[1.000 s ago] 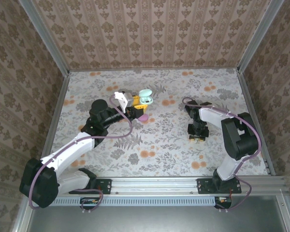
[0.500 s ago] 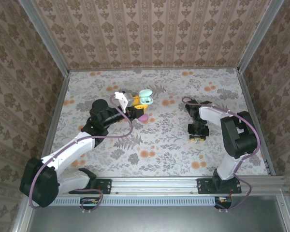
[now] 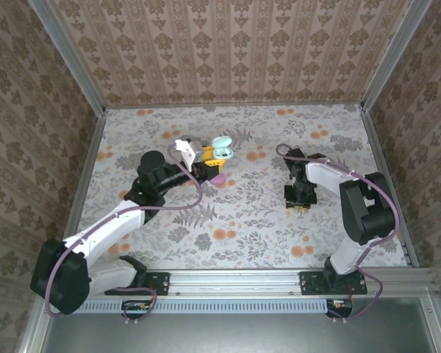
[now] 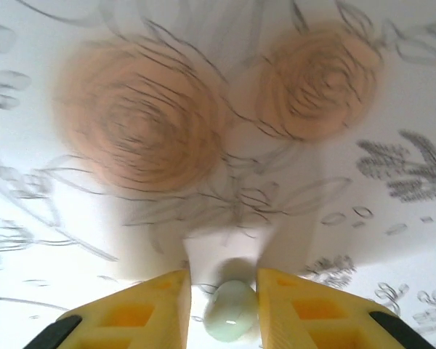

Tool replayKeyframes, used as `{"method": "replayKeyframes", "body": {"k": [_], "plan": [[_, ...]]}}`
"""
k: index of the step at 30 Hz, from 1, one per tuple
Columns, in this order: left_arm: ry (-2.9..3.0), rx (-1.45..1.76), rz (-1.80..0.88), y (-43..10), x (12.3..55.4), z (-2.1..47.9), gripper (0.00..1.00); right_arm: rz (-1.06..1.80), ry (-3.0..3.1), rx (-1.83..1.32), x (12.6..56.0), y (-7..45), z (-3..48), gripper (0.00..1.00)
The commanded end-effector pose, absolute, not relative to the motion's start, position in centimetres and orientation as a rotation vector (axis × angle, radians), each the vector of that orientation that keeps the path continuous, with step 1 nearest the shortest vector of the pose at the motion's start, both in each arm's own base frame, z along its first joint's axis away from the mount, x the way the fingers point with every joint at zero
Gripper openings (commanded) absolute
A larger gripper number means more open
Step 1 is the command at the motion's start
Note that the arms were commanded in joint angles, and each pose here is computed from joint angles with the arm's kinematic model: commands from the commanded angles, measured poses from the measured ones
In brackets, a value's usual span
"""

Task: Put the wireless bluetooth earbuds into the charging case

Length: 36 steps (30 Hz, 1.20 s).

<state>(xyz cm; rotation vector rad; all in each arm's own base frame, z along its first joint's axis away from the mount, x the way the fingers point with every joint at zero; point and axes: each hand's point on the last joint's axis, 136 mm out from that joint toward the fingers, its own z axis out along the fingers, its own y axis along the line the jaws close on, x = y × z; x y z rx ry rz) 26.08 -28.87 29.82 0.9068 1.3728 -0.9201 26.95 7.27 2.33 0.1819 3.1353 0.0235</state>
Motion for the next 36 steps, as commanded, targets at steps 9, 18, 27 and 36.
{"method": "replayKeyframes", "body": {"k": [9, 18, 27, 36], "plan": [[1.353, 0.9, -0.951, -29.4, 26.3, 30.4, 0.35, 0.091, 3.005, 0.151, 28.4, 7.9, 6.0, 0.34], [1.353, 0.898, -0.95, -29.4, 26.2, 30.5, 0.35, 0.049, 3.099, 0.151, 26.8, 7.3, 3.3, 0.43], [1.35, 0.897, -0.948, -29.4, 26.2, 30.7, 0.35, -0.001, 3.149, 0.131, 26.3, 6.9, 2.0, 0.42], [1.349, 0.897, -0.947, -29.5, 26.3, 30.8, 0.35, -0.057, 3.162, 0.126, 25.8, 6.4, 2.4, 0.42]]}}
